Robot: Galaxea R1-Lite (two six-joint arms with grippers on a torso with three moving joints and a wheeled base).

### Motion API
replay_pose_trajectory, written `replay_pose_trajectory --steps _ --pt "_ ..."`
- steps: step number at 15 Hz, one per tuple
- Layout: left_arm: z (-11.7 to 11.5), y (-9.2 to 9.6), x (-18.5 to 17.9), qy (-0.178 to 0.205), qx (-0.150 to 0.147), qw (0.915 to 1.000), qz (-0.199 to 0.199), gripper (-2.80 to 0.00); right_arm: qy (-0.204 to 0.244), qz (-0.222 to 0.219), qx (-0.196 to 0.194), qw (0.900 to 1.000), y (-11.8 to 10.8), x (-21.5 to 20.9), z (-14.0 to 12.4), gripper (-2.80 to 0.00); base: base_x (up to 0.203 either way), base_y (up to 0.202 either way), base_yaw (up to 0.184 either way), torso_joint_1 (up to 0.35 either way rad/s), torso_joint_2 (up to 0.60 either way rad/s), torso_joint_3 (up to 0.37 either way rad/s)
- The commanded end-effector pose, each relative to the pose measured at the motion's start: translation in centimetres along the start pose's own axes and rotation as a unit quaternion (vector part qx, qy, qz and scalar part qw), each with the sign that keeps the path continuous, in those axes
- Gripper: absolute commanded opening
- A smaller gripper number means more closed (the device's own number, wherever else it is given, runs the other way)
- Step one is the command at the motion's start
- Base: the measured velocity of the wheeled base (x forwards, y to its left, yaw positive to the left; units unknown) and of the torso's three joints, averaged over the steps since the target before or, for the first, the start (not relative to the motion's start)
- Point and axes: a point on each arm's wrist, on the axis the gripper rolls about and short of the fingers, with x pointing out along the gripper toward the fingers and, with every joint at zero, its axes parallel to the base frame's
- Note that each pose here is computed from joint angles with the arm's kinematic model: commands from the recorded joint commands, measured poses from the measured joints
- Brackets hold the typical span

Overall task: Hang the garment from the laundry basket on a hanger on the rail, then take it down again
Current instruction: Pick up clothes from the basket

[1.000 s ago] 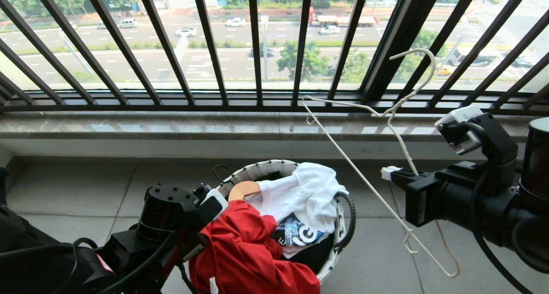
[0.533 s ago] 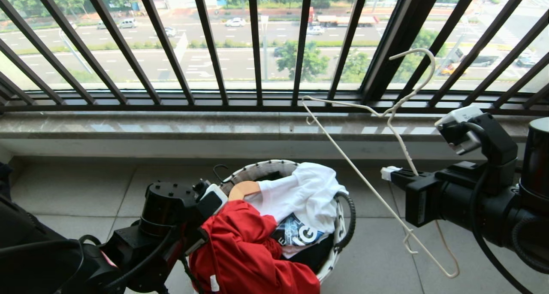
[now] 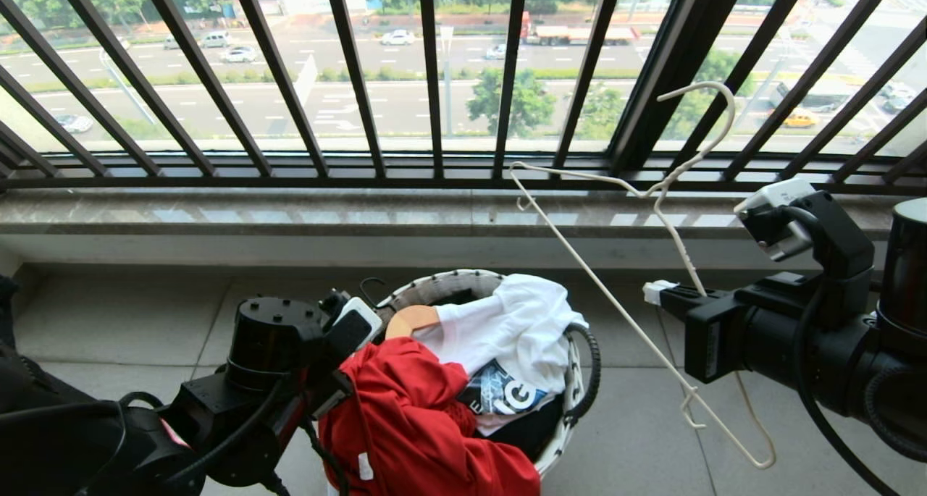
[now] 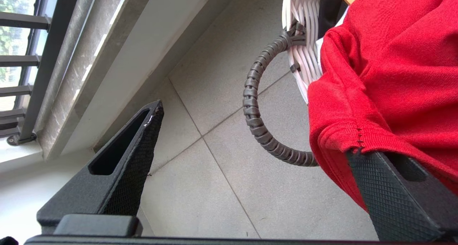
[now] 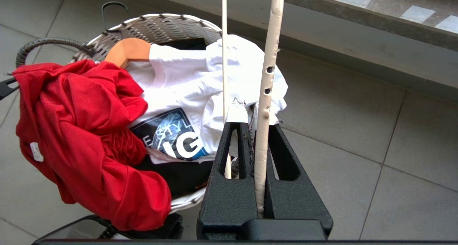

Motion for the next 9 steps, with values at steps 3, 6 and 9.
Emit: replay_pose_trajectory --steps 3,6,9 --pt "0.2 1.0 -1.0 -0.011 -0.003 0.9999 0.013 0.0 0.0 0.0 0.0 1.0 0.0 0.1 0.0 -2.8 0.0 0.0 0.0 0.0 0.0 0.0" --pt "-0.2 0.4 -0.6 0.0 0.006 1.0 0.005 0.0 0.003 0.0 -0.001 1.0 0.1 0.2 -0.1 -2.8 0.0 0.0 0.0 0.0 0.0 0.0" --pt "-0.7 -0.9 0.6 0.016 0.018 0.9996 -0.011 0.0 0.003 0.0 -0.001 1.0 0.1 0.2 -0.1 -2.8 0.0 0.0 0.0 0.0 0.0 0.0"
